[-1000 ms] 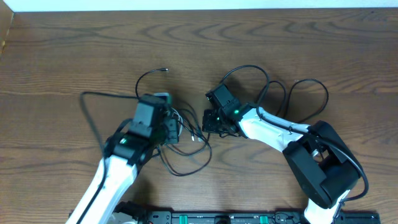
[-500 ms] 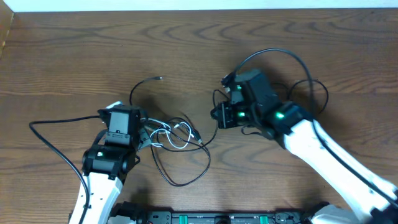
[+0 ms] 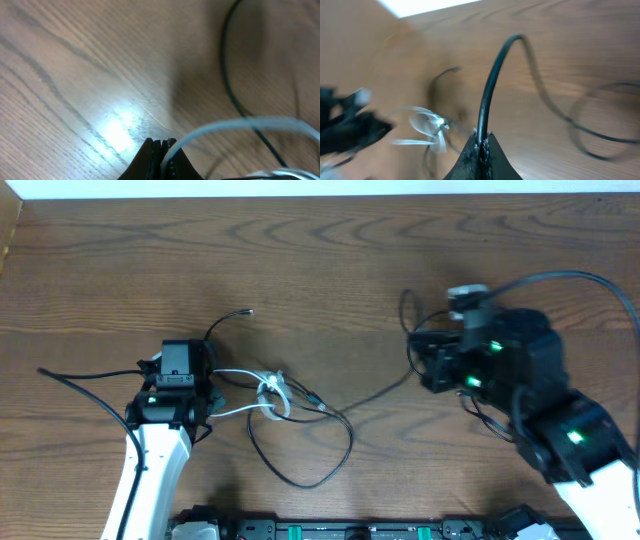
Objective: Untangle cables
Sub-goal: 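Pull the right gripper far right, stretching the black cable out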
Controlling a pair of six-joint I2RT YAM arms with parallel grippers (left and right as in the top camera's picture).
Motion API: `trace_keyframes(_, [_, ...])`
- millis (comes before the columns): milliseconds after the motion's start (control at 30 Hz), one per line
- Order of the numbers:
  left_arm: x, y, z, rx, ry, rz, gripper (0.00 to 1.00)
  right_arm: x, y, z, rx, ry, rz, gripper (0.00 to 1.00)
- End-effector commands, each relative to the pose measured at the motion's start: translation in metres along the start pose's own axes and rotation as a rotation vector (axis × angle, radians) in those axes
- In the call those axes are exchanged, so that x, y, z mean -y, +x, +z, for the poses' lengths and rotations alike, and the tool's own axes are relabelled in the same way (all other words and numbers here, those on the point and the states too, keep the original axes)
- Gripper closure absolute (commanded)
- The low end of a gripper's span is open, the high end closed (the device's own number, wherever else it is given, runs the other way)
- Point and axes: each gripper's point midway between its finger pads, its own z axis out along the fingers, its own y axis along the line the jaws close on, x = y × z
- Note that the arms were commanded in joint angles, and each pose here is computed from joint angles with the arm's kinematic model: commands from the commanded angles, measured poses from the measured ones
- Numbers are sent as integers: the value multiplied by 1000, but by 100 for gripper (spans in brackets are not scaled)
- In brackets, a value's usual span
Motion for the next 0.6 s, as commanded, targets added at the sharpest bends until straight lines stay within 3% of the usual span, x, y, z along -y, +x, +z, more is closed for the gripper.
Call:
trace_keyframes(0, [-14,-3,9,-16,-62,-41,93,55,-22,-33,147,266,26,99])
trace_keyframes(167, [-25,-2,19,-50,-103,-76,93,105,-28,-68,222,481,101,99])
trace_keyframes(567, [-25,-3,23,-58,-107,-79,92,164,-21,-81,214,666,295,99])
